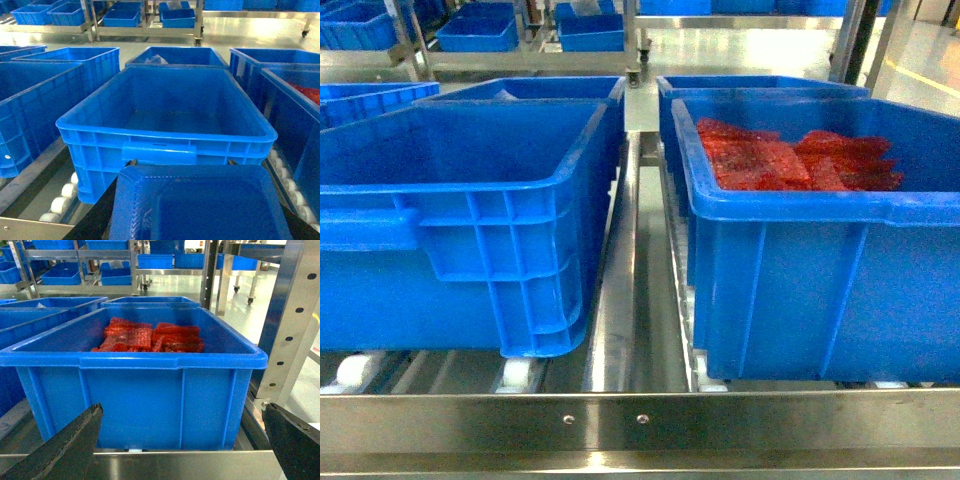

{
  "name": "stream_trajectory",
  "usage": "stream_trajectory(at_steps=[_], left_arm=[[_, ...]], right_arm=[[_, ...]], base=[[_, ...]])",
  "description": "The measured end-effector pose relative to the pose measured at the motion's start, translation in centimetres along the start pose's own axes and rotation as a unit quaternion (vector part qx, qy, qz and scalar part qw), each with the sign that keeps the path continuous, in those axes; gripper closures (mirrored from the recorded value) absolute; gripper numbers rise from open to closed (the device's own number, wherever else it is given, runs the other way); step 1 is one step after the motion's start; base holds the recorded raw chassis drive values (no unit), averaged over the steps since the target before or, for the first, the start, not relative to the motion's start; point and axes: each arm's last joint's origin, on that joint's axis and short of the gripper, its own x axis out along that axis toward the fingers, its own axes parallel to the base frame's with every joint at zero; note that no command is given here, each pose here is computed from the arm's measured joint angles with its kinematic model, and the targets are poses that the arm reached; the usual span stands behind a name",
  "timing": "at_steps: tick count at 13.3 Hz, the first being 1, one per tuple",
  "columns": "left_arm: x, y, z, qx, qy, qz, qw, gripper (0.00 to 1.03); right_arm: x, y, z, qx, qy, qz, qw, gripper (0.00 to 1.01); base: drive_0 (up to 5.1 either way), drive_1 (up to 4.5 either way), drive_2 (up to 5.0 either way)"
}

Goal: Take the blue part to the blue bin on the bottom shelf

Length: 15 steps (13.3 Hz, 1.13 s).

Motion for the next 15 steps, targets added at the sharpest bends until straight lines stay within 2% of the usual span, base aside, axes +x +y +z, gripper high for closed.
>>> stream_trajectory(at_steps=[6,15], left_arm=[[0.00,0.00,0.01,0.000,0.000,0.000,1.0000,0.60],[0.00,0.00,0.01,0.000,0.000,0.000,1.0000,0.60]], right_arm=[[0.00,0.00,0.00,0.000,0.000,0.000,1.0000,0.03],[0.00,0.00,-0.01,0.000,0.001,0.000,1.0000,0.03]], base=[[0.0,0.00,0.0],[0.0,3.81,-3.8]])
